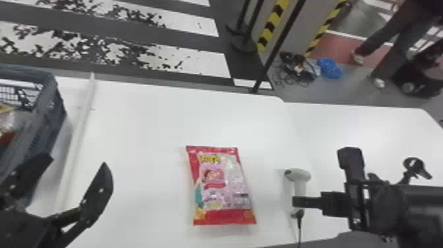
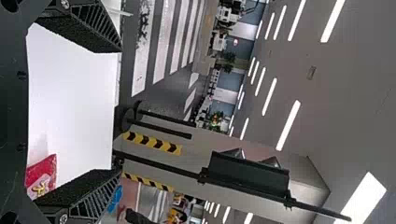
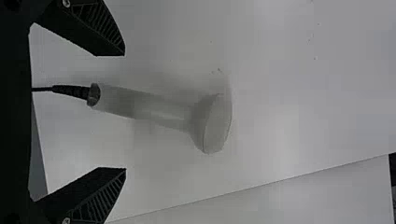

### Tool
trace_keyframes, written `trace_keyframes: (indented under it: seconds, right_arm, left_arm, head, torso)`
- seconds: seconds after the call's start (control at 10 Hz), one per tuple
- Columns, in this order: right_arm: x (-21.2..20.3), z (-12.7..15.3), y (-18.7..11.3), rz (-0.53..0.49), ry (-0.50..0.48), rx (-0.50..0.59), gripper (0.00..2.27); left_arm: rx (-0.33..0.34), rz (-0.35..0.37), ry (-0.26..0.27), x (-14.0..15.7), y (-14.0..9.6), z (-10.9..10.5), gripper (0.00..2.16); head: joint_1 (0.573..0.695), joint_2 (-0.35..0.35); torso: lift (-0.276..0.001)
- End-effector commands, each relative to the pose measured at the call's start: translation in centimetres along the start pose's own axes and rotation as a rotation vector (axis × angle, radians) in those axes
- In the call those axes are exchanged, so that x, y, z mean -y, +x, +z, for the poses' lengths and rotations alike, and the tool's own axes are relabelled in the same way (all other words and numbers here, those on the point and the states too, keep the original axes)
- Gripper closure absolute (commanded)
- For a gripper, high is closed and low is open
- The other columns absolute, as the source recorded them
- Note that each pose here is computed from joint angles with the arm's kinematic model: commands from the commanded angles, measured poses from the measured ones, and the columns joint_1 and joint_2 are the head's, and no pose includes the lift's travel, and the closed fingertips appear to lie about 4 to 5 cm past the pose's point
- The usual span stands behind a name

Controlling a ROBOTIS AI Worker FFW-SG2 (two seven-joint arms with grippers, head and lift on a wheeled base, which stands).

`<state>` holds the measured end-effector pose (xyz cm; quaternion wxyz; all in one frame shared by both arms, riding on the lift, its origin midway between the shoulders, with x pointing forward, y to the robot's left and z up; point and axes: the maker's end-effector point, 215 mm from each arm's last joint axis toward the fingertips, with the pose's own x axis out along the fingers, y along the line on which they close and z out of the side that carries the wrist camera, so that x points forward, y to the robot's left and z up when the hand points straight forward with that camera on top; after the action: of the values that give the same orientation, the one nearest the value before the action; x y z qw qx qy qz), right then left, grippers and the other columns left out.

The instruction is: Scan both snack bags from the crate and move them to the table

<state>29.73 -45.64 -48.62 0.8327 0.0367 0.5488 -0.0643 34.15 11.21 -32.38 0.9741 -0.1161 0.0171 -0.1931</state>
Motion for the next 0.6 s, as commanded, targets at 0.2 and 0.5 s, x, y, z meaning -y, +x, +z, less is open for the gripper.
trace_keyframes:
  seconds: [0.2, 0.5]
  right_arm:
    - [-8.0, 1.4, -5.2, 0.172, -0.053, 0.119, 0.04]
    - [-14.3, 2.1, -5.2, 0.448, -0.037, 0.104, 0.06]
  left_arm:
    - [0.002, -0.006, 0.005, 0.1, -0.2, 0.3, 0.07]
    - [-0.005, -0.002, 0.004, 0.1, -0.7, 0.1, 0.07]
  head:
    - [0.695, -0.350]
    - [0.695, -0.350]
  torso:
    - [-0.087]
    - [-0.087]
